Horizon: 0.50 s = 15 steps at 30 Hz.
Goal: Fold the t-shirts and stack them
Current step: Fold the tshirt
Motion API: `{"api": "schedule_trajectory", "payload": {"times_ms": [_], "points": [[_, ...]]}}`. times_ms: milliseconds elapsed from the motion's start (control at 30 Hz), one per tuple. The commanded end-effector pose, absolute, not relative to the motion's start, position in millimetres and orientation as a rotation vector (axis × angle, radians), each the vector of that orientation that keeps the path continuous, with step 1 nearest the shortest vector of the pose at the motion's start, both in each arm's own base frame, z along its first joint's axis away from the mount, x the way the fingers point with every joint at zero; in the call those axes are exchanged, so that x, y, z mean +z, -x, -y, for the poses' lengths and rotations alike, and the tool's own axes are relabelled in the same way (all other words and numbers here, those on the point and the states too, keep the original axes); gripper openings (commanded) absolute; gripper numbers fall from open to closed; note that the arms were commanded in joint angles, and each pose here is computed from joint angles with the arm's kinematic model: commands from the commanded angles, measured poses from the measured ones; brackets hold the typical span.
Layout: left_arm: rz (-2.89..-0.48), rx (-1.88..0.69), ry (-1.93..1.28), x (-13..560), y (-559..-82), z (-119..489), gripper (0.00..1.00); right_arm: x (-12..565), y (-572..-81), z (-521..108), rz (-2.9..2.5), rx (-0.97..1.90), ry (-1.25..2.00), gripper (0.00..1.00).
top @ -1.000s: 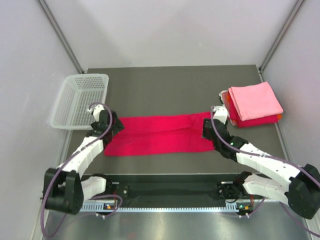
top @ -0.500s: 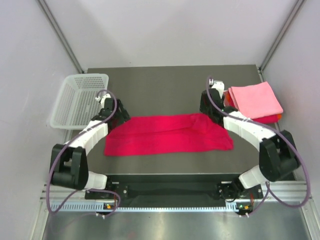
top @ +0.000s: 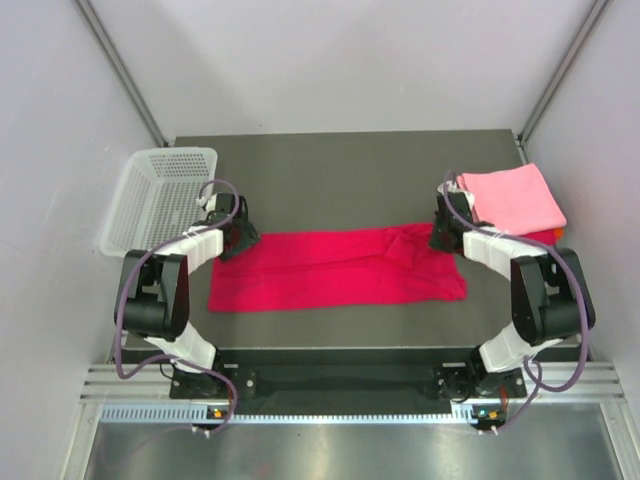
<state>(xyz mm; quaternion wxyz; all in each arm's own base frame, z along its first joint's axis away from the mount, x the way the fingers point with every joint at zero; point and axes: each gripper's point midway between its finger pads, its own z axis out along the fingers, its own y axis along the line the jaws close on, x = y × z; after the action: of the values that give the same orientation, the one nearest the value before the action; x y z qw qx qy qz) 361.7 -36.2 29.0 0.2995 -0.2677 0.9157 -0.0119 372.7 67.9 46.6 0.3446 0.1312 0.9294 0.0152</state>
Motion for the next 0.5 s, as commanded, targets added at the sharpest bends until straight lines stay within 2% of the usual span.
{"api": "schedule_trajectory", "payload": {"times_ms": [0, 200, 233, 267, 300, 467], "points": [[-2.418, -0.008, 0.742, 29, -364, 31, 0.73, 52, -354, -45, -2.379, 0.078, -0.439, 0.17], [-2.412, 0.0, 0.735, 37, -366, 29, 0.72, 53, -339, -9, -2.332, -0.033, -0.595, 0.17], [-2.411, -0.005, 0.729, 39, -366, 30, 0.72, 57, -341, -9, -2.318, -0.026, -0.588, 0.19], [-2.409, -0.007, 0.714, 42, -367, 30, 0.72, 61, -342, -10, -2.308, -0.017, -0.574, 0.3], [-2.395, -0.018, 0.7, 49, -368, 31, 0.72, 69, -345, -16, -2.293, 0.019, -0.539, 0.33], [-2.356, -0.134, 0.606, 80, -369, 49, 0.74, 98, -354, -44, -2.246, 0.13, -0.366, 0.41]]}}
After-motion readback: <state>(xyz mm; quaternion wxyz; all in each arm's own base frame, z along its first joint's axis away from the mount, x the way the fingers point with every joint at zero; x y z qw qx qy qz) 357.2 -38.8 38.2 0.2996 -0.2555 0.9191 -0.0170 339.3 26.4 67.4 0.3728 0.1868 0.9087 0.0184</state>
